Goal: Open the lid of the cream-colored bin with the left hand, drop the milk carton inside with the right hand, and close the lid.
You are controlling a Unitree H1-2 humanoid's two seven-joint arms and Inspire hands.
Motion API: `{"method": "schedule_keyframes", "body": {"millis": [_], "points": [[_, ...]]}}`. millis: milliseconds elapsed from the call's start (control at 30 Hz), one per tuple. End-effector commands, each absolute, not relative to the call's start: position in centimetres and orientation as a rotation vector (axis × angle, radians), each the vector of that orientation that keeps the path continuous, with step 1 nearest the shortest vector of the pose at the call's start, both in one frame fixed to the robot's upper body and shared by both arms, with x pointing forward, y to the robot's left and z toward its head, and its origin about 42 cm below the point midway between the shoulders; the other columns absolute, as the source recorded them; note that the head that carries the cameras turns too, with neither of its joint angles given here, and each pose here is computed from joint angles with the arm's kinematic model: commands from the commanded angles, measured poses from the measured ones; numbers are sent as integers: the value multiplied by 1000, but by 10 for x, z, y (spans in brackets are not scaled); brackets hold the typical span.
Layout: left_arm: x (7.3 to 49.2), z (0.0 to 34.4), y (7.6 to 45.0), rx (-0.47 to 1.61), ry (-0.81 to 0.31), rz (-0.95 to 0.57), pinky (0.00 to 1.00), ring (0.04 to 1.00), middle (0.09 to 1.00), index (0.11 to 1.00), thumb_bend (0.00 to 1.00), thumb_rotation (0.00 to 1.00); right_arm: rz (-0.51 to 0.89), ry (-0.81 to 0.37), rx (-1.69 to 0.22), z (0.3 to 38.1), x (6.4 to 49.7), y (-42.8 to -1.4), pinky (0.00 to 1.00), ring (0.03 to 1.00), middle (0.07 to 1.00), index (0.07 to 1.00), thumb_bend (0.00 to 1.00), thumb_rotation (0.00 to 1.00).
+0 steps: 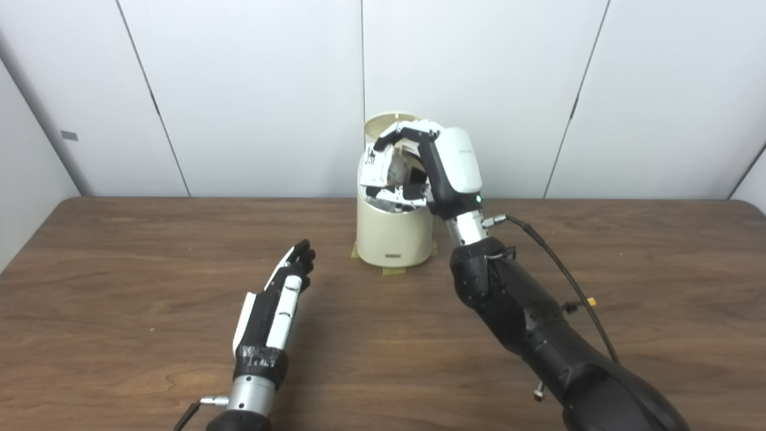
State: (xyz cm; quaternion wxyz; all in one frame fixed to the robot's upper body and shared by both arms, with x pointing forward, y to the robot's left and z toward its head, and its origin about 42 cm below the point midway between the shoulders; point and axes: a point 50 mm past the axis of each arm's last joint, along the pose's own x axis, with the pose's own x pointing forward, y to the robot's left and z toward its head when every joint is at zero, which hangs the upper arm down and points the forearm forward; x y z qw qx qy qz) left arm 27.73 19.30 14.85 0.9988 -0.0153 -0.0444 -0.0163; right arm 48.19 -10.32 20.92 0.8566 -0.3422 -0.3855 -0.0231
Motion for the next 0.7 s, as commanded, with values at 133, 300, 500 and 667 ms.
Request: {"method": "schedule_keyframes", "body": {"millis": [133,300,500,667], "points": [[282,162,190,-32,-167,-44,960,944,923,925,437,855,-64,-883,-707,238,490,-100,641,577,497,485,531,3],[282,161,191,-32,-164,-41,962,947,925,926,438,851,-66,-880,-709,236,490,-100,585,569,494,488,531,4],[283,161,192,-24,-164,-37,950,940,918,917,455,850,-62,-873,-707,236,490,-99,564,572,494,488,531,4],[283,162,192,-29,-165,-41,955,947,926,930,443,855,-57,-872,-699,238,489,-99,581,591,510,480,529,6]]}}
